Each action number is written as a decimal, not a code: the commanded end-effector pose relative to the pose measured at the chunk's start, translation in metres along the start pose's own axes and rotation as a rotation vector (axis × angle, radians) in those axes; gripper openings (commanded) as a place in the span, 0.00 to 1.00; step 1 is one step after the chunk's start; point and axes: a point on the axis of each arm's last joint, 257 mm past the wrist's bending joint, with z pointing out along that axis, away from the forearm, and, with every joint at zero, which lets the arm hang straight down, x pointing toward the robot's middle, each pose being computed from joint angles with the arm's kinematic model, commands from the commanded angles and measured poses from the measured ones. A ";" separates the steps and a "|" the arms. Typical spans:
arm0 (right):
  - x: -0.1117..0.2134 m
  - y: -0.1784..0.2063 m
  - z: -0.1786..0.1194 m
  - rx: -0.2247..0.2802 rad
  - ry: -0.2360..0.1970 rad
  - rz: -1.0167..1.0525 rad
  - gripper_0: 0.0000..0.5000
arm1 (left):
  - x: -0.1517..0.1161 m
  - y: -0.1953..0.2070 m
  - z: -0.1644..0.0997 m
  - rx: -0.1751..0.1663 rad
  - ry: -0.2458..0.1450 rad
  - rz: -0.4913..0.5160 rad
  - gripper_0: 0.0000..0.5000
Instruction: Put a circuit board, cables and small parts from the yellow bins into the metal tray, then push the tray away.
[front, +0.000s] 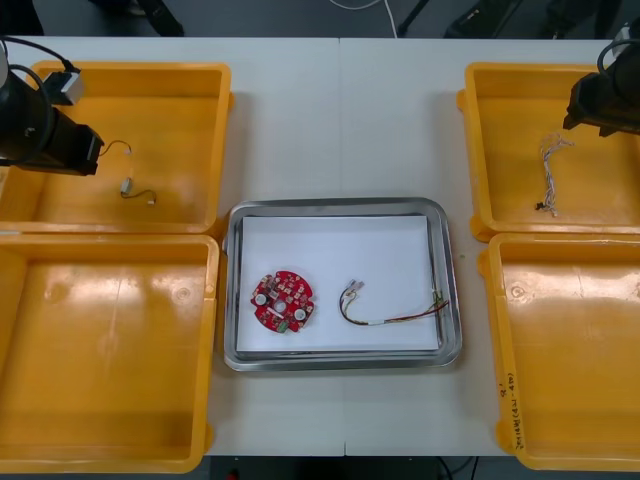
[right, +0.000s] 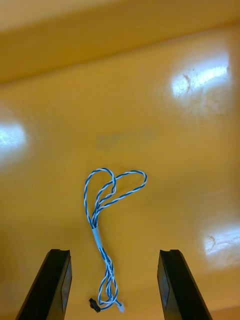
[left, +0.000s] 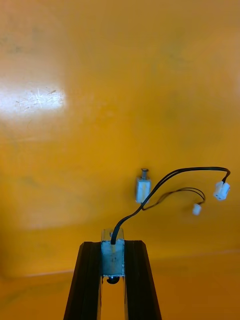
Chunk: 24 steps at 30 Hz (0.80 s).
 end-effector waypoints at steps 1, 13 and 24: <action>-0.021 0.025 -0.007 -0.024 -0.052 -0.069 1.00 | -0.007 -0.006 -0.033 -0.033 -0.022 -0.136 0.00; 0.003 0.037 0.030 -0.044 -0.024 -0.052 1.00 | 0.002 -0.083 -0.072 -0.030 -0.018 -0.158 0.00; 0.028 0.027 0.058 -0.026 0.001 -0.062 1.00 | -0.008 -0.168 -0.079 0.008 -0.120 -0.204 0.00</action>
